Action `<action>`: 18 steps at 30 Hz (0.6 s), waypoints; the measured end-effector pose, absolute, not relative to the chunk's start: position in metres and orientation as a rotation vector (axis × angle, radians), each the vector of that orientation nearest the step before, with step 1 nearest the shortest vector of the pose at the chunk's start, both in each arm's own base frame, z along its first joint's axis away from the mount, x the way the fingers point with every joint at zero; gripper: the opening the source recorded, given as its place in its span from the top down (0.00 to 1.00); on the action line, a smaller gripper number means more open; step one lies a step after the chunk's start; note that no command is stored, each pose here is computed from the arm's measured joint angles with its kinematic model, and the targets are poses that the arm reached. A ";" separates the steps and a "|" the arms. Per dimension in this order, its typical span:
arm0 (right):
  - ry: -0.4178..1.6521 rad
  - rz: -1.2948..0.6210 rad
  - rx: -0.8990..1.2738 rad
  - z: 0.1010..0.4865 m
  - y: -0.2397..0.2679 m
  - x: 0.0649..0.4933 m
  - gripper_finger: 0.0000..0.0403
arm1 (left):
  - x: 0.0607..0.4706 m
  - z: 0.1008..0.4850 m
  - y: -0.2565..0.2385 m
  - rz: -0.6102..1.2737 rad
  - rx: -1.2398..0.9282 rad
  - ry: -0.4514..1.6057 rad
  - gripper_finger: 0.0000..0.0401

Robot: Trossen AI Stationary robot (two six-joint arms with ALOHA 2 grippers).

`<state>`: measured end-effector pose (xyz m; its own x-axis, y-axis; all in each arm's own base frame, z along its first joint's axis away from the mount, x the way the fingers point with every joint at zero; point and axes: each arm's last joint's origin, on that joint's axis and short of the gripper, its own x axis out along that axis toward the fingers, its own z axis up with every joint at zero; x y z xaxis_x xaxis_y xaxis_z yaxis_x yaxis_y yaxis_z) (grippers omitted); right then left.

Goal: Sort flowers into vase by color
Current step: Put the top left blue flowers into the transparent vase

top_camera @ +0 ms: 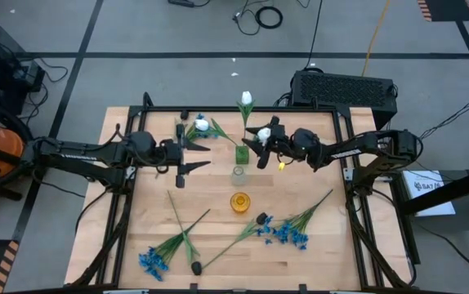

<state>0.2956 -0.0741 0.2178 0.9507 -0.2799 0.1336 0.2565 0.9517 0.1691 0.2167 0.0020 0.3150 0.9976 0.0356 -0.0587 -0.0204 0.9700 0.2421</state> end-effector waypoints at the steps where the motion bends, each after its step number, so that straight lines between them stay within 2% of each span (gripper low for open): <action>1: -0.140 -0.264 0.158 0.217 -0.074 0.295 0.45 | 0.217 0.315 0.002 0.028 0.244 0.068 0.55; 9: -0.045 -0.258 0.176 0.233 -0.069 0.280 0.25 | 0.217 0.314 0.002 0.026 0.244 0.077 0.55; 18: 0.206 -0.334 0.195 0.254 -0.060 0.233 0.19 | 0.215 0.314 0.002 0.024 0.244 0.083 0.55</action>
<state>0.2333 -0.0595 0.2538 0.9243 -0.3038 -0.2311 0.3433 0.9264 0.1548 0.2146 0.0016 0.3139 0.9963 0.0339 -0.0791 -0.0138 0.9701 0.2424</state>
